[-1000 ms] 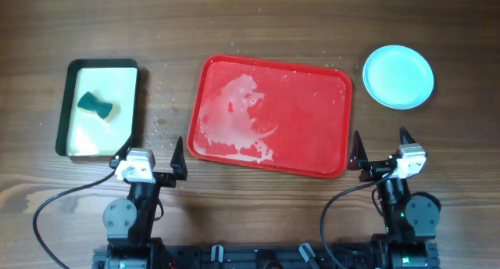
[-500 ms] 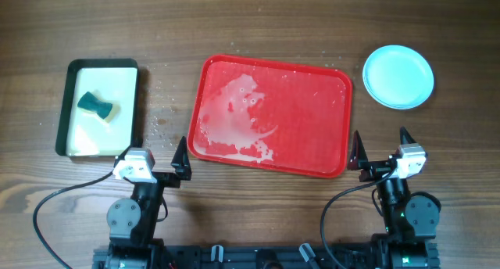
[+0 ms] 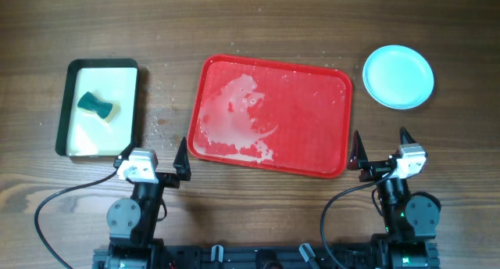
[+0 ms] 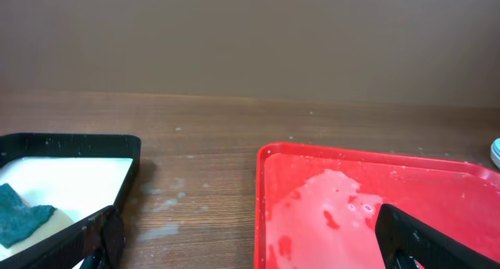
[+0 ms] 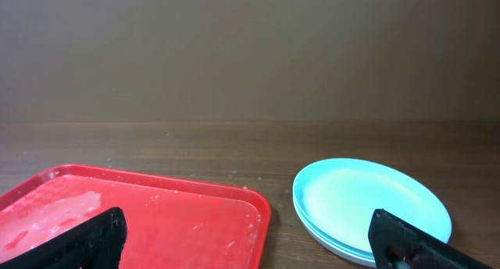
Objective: Clean dirty plates on tray and stack at the side
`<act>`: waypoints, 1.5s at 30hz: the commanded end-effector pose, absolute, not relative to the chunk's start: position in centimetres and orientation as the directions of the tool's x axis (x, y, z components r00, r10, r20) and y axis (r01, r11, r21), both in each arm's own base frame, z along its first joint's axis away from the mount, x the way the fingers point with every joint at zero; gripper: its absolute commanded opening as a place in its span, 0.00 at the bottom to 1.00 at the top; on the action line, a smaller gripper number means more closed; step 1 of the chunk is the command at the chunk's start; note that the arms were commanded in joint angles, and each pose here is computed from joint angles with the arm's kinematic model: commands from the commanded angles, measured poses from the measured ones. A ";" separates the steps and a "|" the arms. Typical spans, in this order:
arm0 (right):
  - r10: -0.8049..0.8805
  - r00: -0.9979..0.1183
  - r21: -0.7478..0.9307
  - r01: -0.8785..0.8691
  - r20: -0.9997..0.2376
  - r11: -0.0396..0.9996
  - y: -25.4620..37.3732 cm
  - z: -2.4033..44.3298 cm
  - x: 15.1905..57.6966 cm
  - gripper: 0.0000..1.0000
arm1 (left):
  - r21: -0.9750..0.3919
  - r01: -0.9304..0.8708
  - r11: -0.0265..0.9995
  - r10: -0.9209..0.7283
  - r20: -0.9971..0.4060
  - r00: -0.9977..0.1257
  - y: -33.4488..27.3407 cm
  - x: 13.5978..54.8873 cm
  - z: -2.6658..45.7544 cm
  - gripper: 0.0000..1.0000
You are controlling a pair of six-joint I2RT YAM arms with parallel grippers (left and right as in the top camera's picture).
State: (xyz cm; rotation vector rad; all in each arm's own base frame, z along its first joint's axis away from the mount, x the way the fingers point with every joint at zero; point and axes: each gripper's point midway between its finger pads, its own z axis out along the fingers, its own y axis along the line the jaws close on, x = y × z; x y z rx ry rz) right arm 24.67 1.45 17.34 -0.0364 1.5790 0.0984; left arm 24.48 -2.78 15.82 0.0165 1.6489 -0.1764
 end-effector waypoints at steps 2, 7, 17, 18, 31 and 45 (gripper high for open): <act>0.029 0.000 0.029 -0.087 -1.000 0.996 1.5 17.6 24.6 1.00 | -0.074 0.085 0.994 -0.067 -0.995 -0.080 -2.0 24.5 15.7 1.00; 0.029 0.000 0.029 -0.087 -1.000 0.996 1.5 17.6 24.6 1.00 | -0.074 0.024 0.997 -0.072 -0.995 -0.076 -0.5 24.6 15.7 1.00; 0.029 0.000 0.029 -0.087 -1.000 0.996 1.5 17.6 24.6 1.00 | -0.074 0.024 0.997 -0.072 -0.995 -0.076 -0.5 24.6 15.7 1.00; 0.029 0.000 0.029 -0.087 -1.000 0.996 1.5 17.6 24.6 1.00 | -0.074 0.024 0.997 -0.072 -0.995 -0.076 -0.5 24.6 15.7 1.00; 0.029 0.000 0.029 -0.087 -1.000 0.996 1.5 17.6 24.6 1.00 | -0.074 0.024 0.997 -0.072 -0.995 -0.076 -0.5 24.6 15.7 1.00; 0.029 0.000 0.029 -0.087 -1.000 0.996 1.5 17.6 24.6 1.00 | -0.074 0.024 0.997 -0.072 -0.995 -0.076 -0.5 24.6 15.7 1.00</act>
